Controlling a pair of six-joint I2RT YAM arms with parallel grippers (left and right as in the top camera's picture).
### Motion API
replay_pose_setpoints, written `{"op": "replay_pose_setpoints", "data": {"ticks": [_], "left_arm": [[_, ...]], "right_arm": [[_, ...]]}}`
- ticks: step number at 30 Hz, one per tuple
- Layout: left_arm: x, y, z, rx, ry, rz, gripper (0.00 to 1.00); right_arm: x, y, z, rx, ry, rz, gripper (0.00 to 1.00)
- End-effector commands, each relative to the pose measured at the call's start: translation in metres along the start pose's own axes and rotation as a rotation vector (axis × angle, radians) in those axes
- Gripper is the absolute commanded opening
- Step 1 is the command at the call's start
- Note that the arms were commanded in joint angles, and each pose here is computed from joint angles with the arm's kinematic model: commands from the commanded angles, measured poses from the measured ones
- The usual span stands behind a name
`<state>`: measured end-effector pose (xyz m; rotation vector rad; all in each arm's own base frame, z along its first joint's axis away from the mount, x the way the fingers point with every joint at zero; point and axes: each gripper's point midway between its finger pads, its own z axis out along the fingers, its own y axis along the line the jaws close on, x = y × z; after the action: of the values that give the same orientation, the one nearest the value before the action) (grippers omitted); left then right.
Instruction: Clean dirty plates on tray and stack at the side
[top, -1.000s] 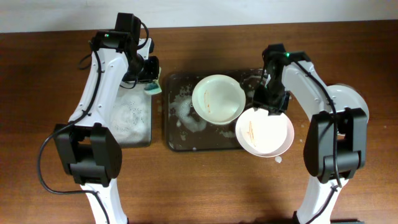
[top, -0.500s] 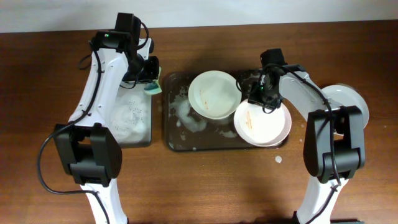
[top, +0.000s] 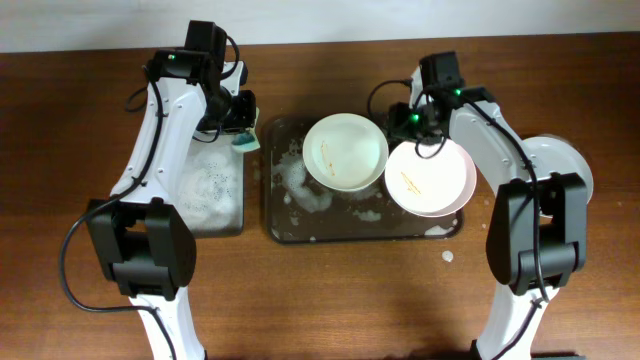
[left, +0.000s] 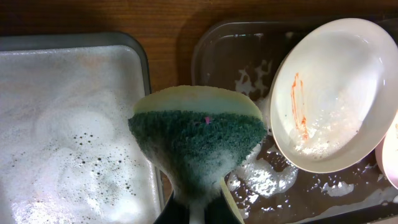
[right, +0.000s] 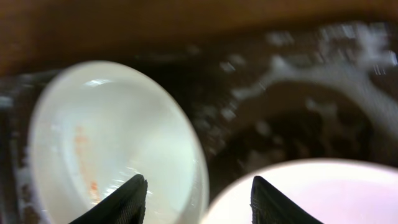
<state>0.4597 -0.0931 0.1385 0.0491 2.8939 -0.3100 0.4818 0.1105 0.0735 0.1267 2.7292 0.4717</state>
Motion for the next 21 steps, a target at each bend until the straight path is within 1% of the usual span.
{"op": "replay_pose_setpoints", "data": {"ticks": [1, 4, 6, 12, 14, 19, 21], "left_arm": [[-0.006, -0.004, -0.017, 0.002, -0.045, 0.014, 0.01], [-0.006, -0.004, -0.017, 0.001, -0.045, 0.014, 0.01], [-0.006, -0.004, -0.017, 0.002, -0.045, 0.014, 0.01], [-0.007, -0.004, -0.017, 0.002, -0.045, 0.015, 0.01], [-0.007, -0.004, -0.017, 0.002, -0.045, 0.015, 0.01], [-0.006, -0.004, -0.017, 0.002, -0.044, 0.014, 0.01], [-0.006, -0.004, -0.017, 0.002, -0.044, 0.014, 0.01]], "right_arm": [[-0.013, 0.022, -0.009, -0.044, -0.045, -0.061, 0.57], [-0.018, 0.022, -0.004, -0.049, -0.063, -0.066, 0.58], [-0.015, 0.020, 0.006, -0.047, -0.050, -0.066, 0.57], [0.013, 0.030, 0.039, -0.042, 0.043, -0.089, 0.56], [0.021, 0.038, 0.046, -0.045, 0.063, -0.105, 0.52], [0.037, 0.034, 0.068, 0.005, 0.106, -0.115, 0.51], [0.042, 0.031, 0.071, 0.010, 0.123, -0.106, 0.49]]}}
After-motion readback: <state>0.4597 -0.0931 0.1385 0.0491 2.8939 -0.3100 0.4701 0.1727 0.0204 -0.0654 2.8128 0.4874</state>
